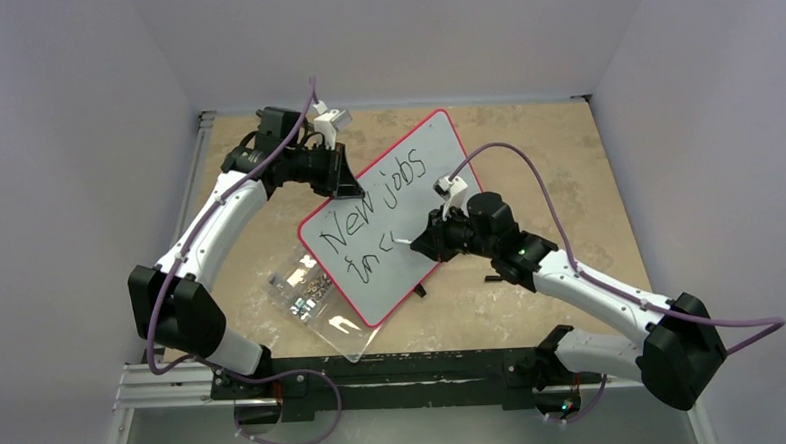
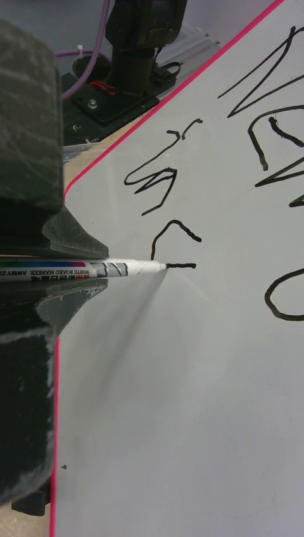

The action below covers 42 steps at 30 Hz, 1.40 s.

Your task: Write a sentence on the whiteboard

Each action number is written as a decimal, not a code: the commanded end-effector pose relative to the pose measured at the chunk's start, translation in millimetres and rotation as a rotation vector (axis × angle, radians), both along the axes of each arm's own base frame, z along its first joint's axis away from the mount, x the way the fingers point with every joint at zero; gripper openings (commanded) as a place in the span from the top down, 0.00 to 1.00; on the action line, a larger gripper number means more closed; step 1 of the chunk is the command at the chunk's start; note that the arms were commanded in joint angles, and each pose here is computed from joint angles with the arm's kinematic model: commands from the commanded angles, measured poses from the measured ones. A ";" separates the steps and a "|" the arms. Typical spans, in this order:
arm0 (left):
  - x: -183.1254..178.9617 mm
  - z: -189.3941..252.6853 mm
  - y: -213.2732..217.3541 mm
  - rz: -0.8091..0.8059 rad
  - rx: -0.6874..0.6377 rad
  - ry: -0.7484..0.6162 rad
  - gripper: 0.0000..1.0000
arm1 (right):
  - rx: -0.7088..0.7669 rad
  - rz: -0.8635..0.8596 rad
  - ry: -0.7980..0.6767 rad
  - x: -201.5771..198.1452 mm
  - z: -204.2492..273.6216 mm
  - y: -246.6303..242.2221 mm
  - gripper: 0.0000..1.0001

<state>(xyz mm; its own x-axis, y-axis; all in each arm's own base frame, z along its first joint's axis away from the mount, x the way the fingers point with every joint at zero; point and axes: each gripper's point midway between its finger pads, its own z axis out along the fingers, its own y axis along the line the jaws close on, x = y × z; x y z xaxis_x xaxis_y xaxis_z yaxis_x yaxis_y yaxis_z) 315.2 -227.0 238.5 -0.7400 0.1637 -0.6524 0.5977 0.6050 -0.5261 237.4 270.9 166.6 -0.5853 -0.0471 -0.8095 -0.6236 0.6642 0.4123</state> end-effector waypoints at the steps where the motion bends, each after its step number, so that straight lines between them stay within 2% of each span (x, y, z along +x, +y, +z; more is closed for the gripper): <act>1: 14.2 15.1 9.9 0.041 0.052 -0.136 1.00 | -0.018 -0.101 -0.040 16.6 10.3 -10.4 1.00; 15: 14.0 14.9 9.6 0.039 0.052 -0.135 1.00 | 0.006 -0.085 -0.083 30.6 37.1 2.8 1.00; 30: 14.1 15.5 9.4 0.039 0.051 -0.138 1.00 | 0.002 0.014 -0.047 13.5 19.0 9.1 1.00; 42: 14.4 14.7 9.8 0.041 0.054 -0.136 1.00 | 0.028 0.037 -0.070 9.9 28.0 11.3 1.00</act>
